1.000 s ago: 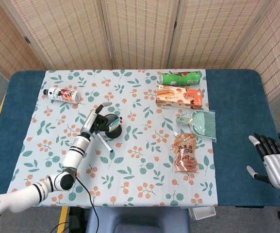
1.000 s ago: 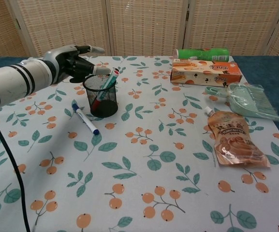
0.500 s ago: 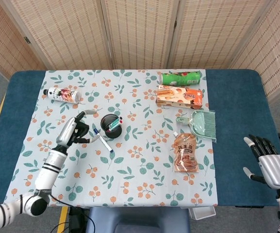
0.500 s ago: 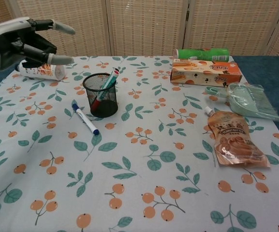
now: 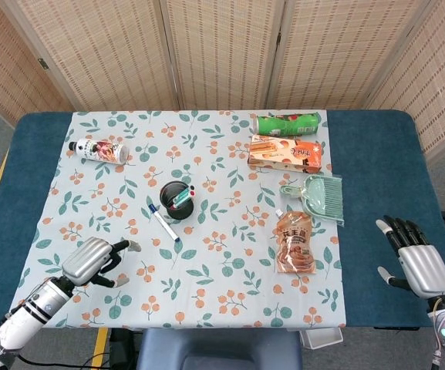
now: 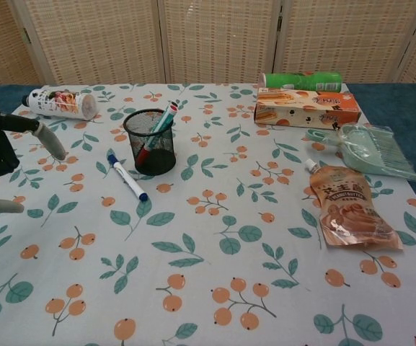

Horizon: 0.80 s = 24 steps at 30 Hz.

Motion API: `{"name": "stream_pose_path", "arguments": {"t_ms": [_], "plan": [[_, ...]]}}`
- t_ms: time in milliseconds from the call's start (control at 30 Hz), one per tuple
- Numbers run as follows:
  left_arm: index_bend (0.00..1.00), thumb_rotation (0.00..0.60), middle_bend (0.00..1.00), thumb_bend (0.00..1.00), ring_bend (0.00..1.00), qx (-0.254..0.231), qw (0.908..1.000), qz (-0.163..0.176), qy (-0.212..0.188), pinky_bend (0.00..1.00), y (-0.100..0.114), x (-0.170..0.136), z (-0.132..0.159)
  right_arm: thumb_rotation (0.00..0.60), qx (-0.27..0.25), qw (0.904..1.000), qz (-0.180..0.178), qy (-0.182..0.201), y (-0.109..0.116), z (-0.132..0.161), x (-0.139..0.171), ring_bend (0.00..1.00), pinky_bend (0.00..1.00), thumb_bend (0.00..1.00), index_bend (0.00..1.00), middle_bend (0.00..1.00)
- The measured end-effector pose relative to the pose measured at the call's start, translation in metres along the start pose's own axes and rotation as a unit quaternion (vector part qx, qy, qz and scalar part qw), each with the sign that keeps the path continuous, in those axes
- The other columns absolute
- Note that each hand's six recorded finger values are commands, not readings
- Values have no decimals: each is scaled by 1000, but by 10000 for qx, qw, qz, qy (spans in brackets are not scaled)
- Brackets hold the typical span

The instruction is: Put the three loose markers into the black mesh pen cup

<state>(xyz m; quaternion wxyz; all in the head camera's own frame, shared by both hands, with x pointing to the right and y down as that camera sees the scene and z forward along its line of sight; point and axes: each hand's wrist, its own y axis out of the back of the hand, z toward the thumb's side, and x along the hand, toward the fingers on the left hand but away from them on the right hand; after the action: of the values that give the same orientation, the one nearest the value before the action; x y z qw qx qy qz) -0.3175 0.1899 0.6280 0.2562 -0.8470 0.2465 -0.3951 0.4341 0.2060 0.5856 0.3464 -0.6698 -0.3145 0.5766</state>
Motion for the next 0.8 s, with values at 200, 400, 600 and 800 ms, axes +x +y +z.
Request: {"name": "stream_pose_path", "arguments": {"t_ms": [200, 400, 600, 800], "plan": [[346, 600, 956, 224, 962, 409, 9979, -315, -382, 964, -6, 25, 0, 600, 33, 10000, 44, -28, -2, 0, -3, 0, 0, 281, 48, 0], [348, 600, 956, 224, 963, 843, 9925, -552, -693, 964, -2, 48, -4, 600, 41, 9999, 104, -63, -5, 0, -5, 0, 0, 281, 48, 0], [362, 600, 957, 224, 967, 1211, 9865, -661, -877, 966, 2, 69, -12, 600, 54, 9997, 232, -92, -10, 0, -10, 0, 0, 281, 48, 0], [381, 600, 959, 241, 971, 1581, 9804, -604, -1011, 968, 9, 90, -19, 600, 66, 9994, 324, -129, -13, 0, -15, 0, 0, 281, 47, 0]]}}
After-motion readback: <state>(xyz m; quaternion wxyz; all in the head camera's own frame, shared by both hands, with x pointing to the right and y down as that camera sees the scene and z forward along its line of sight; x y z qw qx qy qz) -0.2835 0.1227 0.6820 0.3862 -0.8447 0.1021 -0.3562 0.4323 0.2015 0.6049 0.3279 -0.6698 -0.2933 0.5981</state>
